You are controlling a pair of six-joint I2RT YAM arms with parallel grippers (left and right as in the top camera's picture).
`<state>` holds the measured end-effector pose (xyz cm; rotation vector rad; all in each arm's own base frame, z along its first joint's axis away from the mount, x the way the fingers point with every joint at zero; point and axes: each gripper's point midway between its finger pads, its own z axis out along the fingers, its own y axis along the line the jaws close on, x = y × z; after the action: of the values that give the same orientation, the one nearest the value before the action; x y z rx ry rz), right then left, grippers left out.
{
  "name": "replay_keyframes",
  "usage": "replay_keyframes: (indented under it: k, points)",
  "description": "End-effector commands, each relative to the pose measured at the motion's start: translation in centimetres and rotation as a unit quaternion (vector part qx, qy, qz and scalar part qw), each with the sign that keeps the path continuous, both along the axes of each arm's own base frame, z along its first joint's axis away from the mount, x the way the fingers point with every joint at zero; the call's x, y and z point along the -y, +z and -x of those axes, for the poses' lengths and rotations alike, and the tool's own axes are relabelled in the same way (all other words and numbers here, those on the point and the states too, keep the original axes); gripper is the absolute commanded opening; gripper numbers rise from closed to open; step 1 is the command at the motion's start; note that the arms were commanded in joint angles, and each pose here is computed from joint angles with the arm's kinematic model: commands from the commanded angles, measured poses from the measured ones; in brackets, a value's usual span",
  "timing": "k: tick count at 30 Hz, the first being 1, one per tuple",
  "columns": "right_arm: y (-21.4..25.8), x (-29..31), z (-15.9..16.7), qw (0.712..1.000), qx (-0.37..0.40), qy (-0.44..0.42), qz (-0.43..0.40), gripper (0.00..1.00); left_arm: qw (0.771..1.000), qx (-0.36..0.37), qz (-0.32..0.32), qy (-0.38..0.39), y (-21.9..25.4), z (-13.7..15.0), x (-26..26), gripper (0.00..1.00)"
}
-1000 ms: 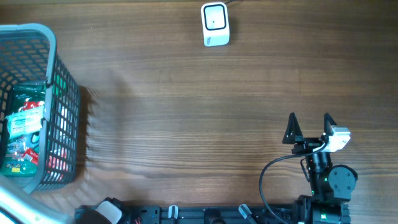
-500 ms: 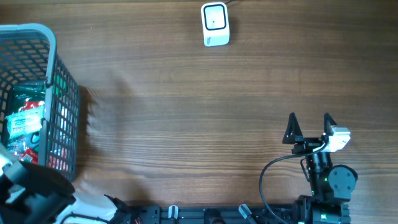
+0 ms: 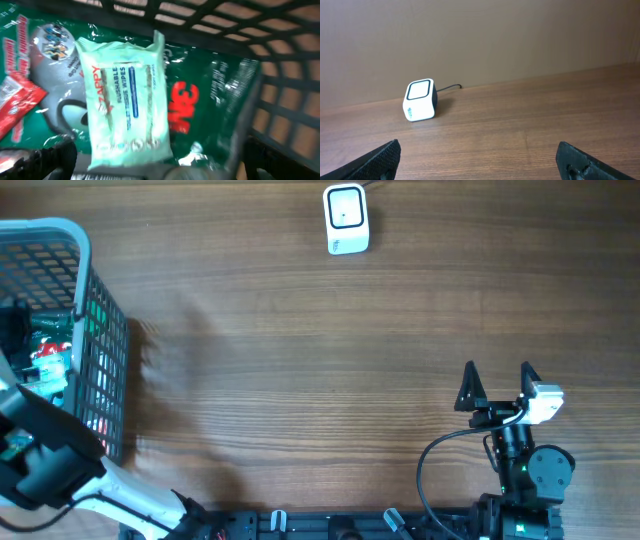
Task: Scan the item barcode
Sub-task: 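Reach into the basket and grasp the pale green wet wipes pack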
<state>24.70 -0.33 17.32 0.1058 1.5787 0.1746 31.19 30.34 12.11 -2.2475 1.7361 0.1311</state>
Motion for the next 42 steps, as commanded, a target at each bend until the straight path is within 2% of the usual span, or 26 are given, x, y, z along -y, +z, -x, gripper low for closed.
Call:
replay_keyframes:
  k: [1, 12, 13, 14, 17, 18, 20, 23, 29, 35, 39, 42]
  points:
    - [0.1, 0.1, 0.0, 1.0, 0.002, -0.004, 0.009, 1.0, 0.999, -0.041, 0.018, 0.021, -4.4, 0.6, -0.1, 1.0]
    - [0.1, 0.1, 0.0, 1.0, 0.002, -0.004, 0.009, 1.0, 0.997, -0.061, 0.042, 0.013, -8.8, -0.1, -0.2, 1.0]
    - [0.1, 0.1, 0.0, 1.0, 0.002, -0.004, 0.009, 1.0, 0.997, -0.061, 0.044, 0.01, -8.8, -0.2, 0.0, 0.96]
    - [0.1, 0.1, 0.0, 1.0, 0.002, -0.004, 0.009, 1.0, 0.997, -0.061, 0.044, 0.009, -8.8, -0.3, 0.1, 0.87]
    - [0.1, 0.1, 0.0, 1.0, 0.002, -0.004, 0.009, 1.0, 0.997, -0.062, 0.044, 0.003, -8.8, -0.6, 0.5, 0.46]
    - [0.1, 0.1, 0.0, 1.0, 0.002, -0.004, 0.009, 1.0, 0.997, -0.061, 0.043, 0.0, -8.8, -0.8, 0.6, 0.37]
    - [0.1, 0.1, 0.0, 1.0, 0.002, -0.004, 0.009, 1.0, 0.998, -0.058, 0.04, -0.002, -8.6, -1.1, 0.7, 0.29]
    - [0.1, 0.1, 0.0, 1.0, 0.002, -0.004, 0.009, 1.0, 0.998, -0.049, 0.029, -0.013, -7.3, -1.4, 0.4, 0.05]
    - [0.1, 0.1, 0.0, 1.0, 0.002, -0.004, 0.009, 1.0, 0.999, -0.01, -0.022, -0.037, -2.0, -2.2, -0.6, 0.04]
    - [0.1, 0.1, 0.0, 1.0, 0.002, -0.004, 0.009, 1.0, 0.99, 0.071, -0.107, -0.056, 8.6, -1.8, -0.2, 0.04]
    - [0.1, 0.1, 0.0, 1.0, 0.002, -0.004, 0.009, 1.0, 0.973, 0.156, -0.154, -0.065, 17.1, 0.4, 2.6, 0.04]
    - [0.1, 0.1, 0.0, 1.0, 0.002, -0.004, 0.009, 1.0, 0.951, 0.23, -0.187, -0.088, 22.9, 1.8, 5.7, 0.04]
